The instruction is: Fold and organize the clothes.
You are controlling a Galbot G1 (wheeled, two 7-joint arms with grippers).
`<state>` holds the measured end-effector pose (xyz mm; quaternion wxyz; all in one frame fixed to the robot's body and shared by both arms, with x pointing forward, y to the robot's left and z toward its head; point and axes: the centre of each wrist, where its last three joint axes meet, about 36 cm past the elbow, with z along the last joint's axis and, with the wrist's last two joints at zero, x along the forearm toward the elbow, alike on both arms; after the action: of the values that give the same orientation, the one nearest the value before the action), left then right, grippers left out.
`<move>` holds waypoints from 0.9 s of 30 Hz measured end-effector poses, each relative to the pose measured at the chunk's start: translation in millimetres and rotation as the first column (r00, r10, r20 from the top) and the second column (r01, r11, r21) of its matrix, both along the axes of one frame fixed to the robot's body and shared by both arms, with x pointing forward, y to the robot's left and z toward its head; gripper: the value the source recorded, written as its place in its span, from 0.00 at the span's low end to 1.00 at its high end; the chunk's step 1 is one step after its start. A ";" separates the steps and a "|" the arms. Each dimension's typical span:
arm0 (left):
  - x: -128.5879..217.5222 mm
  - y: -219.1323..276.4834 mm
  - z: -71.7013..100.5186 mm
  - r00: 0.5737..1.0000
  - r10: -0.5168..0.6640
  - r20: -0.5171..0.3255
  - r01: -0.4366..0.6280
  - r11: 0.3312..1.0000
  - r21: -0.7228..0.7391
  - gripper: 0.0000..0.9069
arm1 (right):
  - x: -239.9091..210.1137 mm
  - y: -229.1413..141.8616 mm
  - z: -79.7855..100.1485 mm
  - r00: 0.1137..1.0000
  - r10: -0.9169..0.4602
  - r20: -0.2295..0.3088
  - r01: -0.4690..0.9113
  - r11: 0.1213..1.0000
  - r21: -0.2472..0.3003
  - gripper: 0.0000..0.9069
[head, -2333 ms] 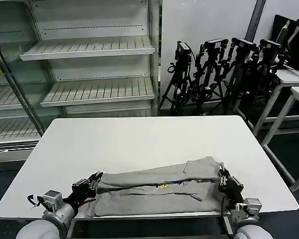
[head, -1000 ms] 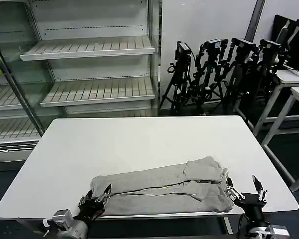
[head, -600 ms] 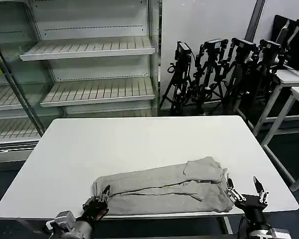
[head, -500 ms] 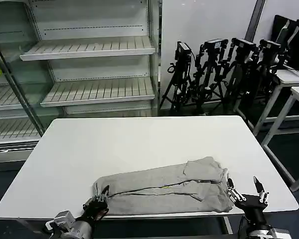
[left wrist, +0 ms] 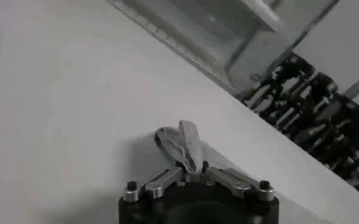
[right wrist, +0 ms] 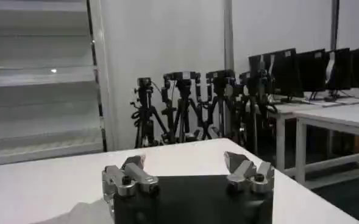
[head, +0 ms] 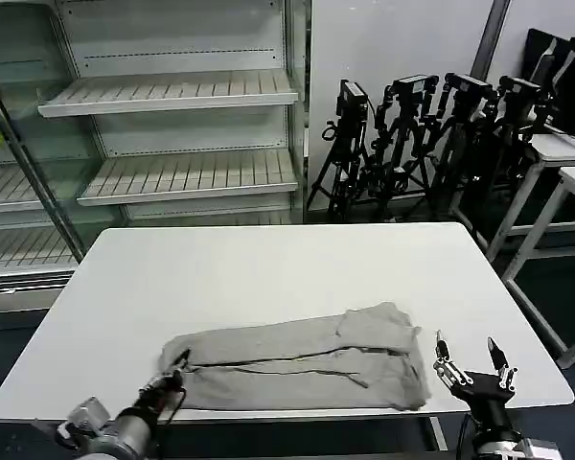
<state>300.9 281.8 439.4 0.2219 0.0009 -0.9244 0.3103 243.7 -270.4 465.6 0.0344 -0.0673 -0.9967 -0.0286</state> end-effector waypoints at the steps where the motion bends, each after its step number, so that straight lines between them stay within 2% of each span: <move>1: 2.0 8.9 1.3 1.000 0.013 -0.001 -0.013 1.000 -0.008 0.04 | 0.5 -0.3 0.1 1.000 0.000 0.000 0.000 1.000 0.000 1.00; 9: 14.9 85.2 17.5 0.994 0.109 -0.010 -0.109 0.993 -0.054 0.04 | 1.8 -0.5 -2.8 1.000 -0.001 -0.008 0.001 1.000 0.003 1.00; 14: 16.9 101.4 35.1 0.993 0.120 0.015 -0.117 0.985 -0.127 0.04 | 0.8 0.9 -5.2 1.000 0.000 -0.017 0.000 1.000 0.002 1.00; 20: 13.2 72.3 58.5 0.995 0.051 0.081 -0.027 0.960 -0.278 0.04 | -4.6 4.1 -5.0 1.000 0.006 -0.017 -0.006 1.000 -0.005 1.00; 27: 9.7 8.3 66.3 0.989 -0.059 0.138 0.113 0.898 -0.426 0.04 | -5.5 9.8 -6.4 1.000 0.020 -0.019 -0.020 1.000 -0.017 1.00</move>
<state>310.5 290.1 505.6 0.1736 -0.1081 -0.8433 0.4970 238.2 -260.6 459.2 0.0435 -0.0579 -0.9972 -0.0191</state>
